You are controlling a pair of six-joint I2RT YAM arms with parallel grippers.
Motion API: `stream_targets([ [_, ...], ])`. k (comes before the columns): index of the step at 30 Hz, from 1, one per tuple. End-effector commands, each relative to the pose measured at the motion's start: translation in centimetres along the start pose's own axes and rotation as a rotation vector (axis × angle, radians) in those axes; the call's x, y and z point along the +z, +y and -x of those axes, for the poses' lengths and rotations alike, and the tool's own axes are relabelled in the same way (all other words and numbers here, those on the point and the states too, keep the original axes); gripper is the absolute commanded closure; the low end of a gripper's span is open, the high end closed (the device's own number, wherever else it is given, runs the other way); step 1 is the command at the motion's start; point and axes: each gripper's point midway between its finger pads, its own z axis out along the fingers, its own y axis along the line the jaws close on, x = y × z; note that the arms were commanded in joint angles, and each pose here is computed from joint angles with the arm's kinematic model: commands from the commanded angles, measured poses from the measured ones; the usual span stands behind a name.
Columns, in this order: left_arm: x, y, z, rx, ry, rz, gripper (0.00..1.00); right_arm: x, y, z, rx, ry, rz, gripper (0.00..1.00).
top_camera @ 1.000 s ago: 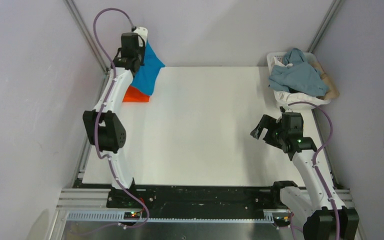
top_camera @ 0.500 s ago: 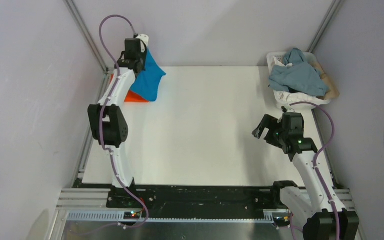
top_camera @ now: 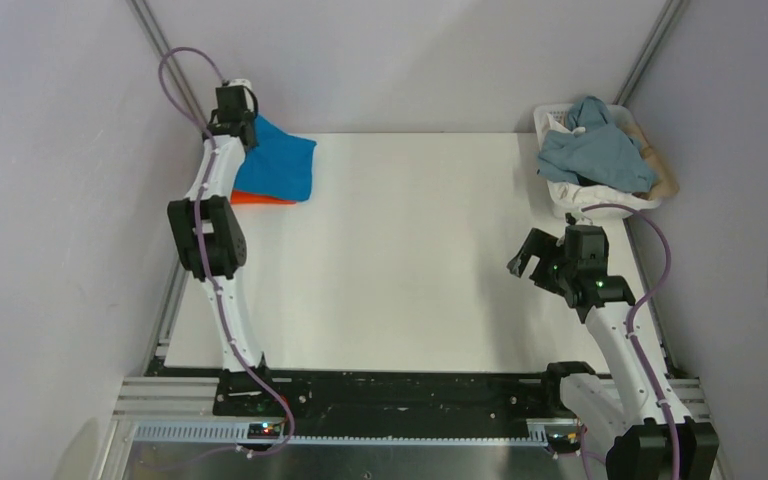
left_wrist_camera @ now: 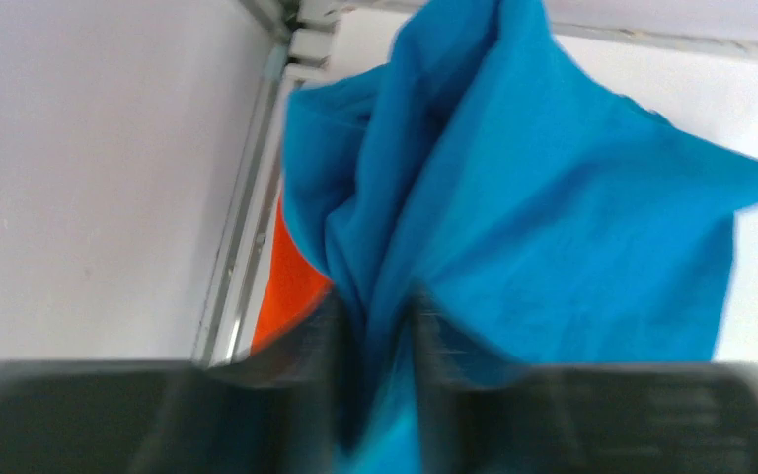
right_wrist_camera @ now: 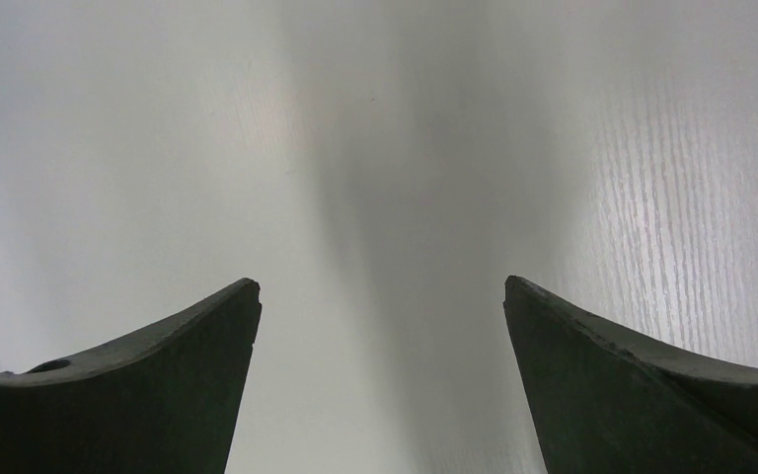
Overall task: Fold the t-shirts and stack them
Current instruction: Put the neatly folded tshirt into the corner of the board with the left arm, then reset both arms
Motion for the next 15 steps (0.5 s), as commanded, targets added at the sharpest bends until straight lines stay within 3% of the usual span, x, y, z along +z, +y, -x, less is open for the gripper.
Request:
stream_targets([
  [1,1.6,4.2,1.0,-0.12,-0.034,0.177,0.37,-0.1,-0.4,0.4,0.006,-0.024,-0.025,0.02],
  [2,1.7,4.7,0.6,-0.127,-0.024,0.207,0.1,-0.2,-0.4,0.5,0.004,-0.027,-0.021,0.02],
  [3,1.4,4.8,0.4,-0.13,-0.022,0.21,0.03,-0.2,-0.3,0.5,0.003,-0.029,-0.018,0.02],
  [9,-2.3,4.7,3.1,-0.22,-0.088,0.153,0.0,-0.4,-0.2,0.7,0.003,-0.042,-0.013,0.02],
  [15,-8.3,0.6,5.8,-0.402,-0.152,-0.142,0.0,-0.8,0.1,1.0,0.015,-0.058,0.001,0.01],
])
